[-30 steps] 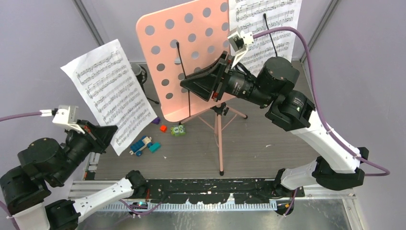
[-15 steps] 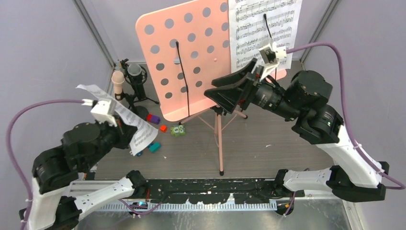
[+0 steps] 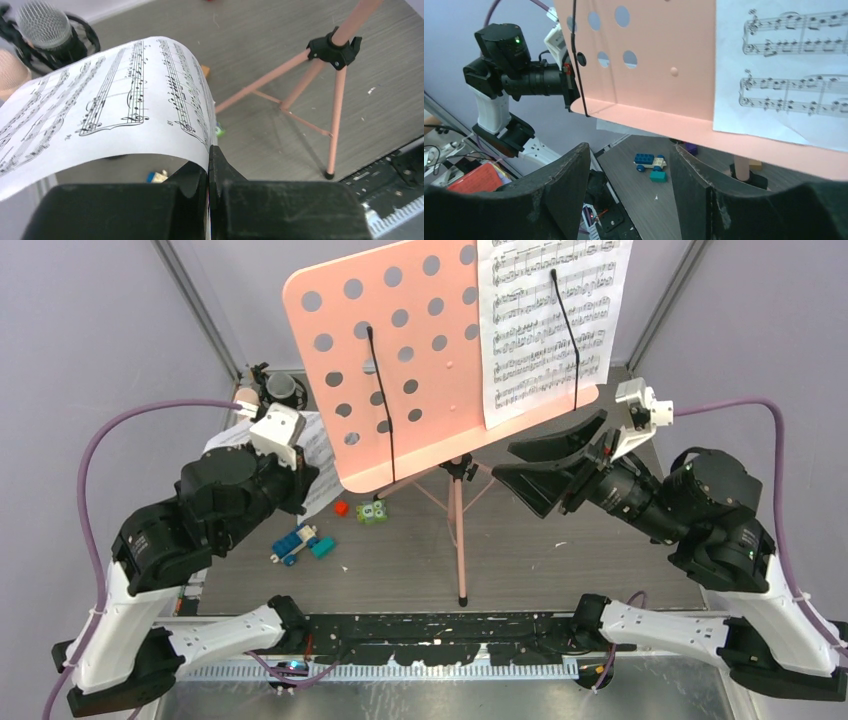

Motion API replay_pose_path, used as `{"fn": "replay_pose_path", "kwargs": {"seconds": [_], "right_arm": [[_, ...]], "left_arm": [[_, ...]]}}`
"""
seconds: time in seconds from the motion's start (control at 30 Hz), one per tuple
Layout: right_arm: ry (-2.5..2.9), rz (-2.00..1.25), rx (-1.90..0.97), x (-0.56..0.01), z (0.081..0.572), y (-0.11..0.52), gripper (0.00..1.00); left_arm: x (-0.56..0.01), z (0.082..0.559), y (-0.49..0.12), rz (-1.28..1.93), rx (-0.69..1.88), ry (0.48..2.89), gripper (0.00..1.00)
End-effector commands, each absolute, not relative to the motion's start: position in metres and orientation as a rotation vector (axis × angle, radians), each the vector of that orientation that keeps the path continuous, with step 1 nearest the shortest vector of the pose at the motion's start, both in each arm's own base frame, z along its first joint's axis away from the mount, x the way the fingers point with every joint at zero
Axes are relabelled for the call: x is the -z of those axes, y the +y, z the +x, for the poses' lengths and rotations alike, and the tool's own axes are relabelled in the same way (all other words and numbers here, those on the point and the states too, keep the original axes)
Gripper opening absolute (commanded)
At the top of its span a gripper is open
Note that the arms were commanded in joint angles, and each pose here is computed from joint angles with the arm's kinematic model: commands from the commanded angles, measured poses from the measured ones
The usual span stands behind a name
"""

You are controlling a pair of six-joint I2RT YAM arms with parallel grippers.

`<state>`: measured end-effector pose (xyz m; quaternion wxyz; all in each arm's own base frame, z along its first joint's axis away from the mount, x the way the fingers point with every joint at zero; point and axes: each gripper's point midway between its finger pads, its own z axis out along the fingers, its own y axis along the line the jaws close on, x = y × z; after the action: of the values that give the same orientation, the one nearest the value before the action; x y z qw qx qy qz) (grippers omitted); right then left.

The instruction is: Pack up the instrument practice props

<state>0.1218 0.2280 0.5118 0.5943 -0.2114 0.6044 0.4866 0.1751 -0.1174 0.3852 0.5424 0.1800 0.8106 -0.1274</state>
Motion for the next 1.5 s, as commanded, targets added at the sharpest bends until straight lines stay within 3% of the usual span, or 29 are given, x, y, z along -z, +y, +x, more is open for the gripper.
{"fn": "replay_pose_path", "kwargs": {"seconds": [0.0,0.47,0.97,1.2,1.47], "right_arm": [[1.432,-0.423,-1.057,-0.496,0.131,0.211,0.64],[1.508,-0.329,-1.009,-0.458,0.135,0.190,0.67],[1.540,-0.303,-0.993,-0.446,0.136,0.186,0.68],[1.544,-0.275,-0.981,-0.441,0.137,0.178,0.68],[1.564,-0.245,-0.918,-0.433,0.141,0.165,0.70]], "left_arm": [[-0.425,0.195,-0.123,0.489,0.237,1.754,0.00],[-0.472,0.240,-0.124,0.450,0.111,1.611,0.00],[-0.485,0.298,-0.122,0.420,0.270,1.615,0.00],[-0.488,0.354,-0.125,0.399,0.435,1.642,0.00],[-0.445,0.436,-0.157,0.399,0.633,1.761,0.00]]}}
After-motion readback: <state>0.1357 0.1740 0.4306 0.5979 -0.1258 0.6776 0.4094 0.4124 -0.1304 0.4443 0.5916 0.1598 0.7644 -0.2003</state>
